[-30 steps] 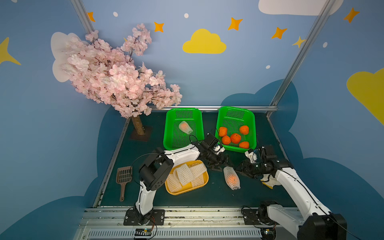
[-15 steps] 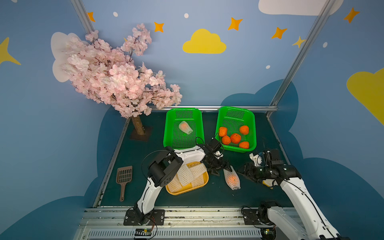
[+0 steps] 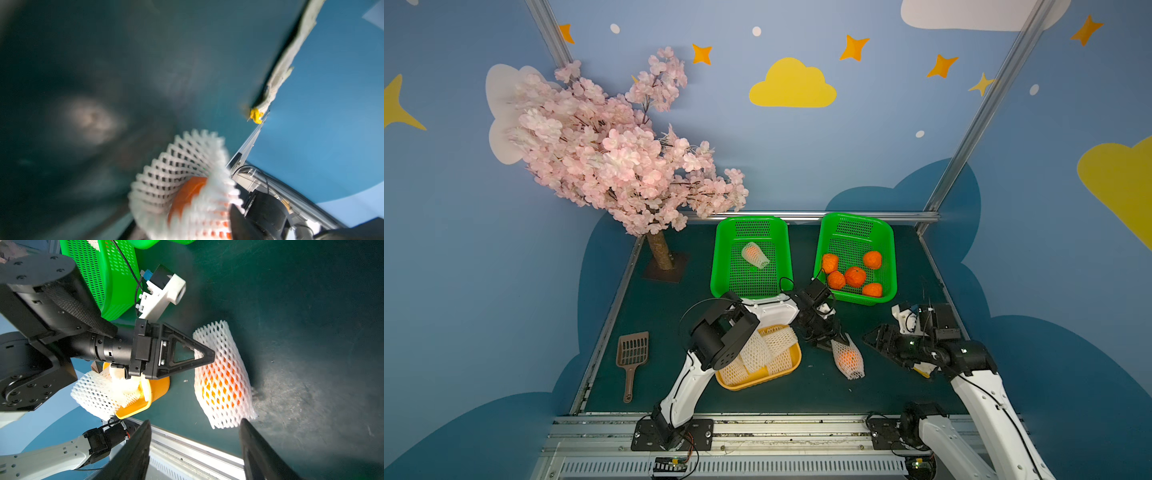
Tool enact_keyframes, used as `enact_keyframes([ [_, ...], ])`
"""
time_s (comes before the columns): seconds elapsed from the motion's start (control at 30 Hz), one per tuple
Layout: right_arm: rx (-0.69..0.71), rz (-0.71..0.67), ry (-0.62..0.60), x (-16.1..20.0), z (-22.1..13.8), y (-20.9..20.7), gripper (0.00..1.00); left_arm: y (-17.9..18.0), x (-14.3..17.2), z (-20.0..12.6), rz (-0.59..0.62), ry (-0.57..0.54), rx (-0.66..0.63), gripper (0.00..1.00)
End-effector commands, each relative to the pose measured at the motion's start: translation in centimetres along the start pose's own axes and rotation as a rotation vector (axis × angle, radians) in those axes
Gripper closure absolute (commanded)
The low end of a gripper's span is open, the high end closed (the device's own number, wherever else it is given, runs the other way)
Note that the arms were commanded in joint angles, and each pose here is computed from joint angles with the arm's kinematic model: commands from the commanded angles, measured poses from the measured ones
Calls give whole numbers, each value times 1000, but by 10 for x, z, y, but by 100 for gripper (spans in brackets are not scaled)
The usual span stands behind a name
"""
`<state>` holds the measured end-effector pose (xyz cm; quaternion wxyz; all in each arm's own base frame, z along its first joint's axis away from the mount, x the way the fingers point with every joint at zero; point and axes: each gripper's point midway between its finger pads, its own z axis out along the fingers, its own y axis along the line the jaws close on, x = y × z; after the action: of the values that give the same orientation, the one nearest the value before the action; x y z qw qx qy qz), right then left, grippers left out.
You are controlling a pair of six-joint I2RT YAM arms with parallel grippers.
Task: Remove foam nets from oranges
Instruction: Remove the foam net from the orange.
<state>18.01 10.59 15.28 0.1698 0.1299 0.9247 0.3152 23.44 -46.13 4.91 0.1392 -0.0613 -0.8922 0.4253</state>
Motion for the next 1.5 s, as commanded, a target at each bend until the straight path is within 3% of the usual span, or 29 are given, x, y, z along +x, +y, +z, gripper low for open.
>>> enact_keyframes([
  [0.0, 13, 17, -15, -2, 1, -5, 33, -28, -7, -3, 80, -13, 110, 59],
  [0.1, 20, 38, -9, 0, 5, -10, 33, -49, -7, -10, 142, -16, 167, 71],
  [0.23, 18, 73, 3, 5, 13, -19, 33, -76, -1, -26, 239, -24, 205, 77],
  [0.3, 17, 86, 3, 6, 17, -23, 33, -84, 3, -34, 288, -34, 211, 86],
  [0.57, 9, 107, -13, 4, 27, -31, 35, -111, 14, -53, 407, -66, 263, 91],
  [0.9, -71, 33, -67, -16, 36, -22, 38, -95, 15, -43, 326, -34, 274, 92],
  [1.2, -119, 48, -23, -16, 53, -22, 45, -89, 5, -33, 261, -41, 299, 92],
  [1.47, -181, 53, -23, -23, 66, -18, 64, -77, -5, -20, 162, -42, 350, 92],
])
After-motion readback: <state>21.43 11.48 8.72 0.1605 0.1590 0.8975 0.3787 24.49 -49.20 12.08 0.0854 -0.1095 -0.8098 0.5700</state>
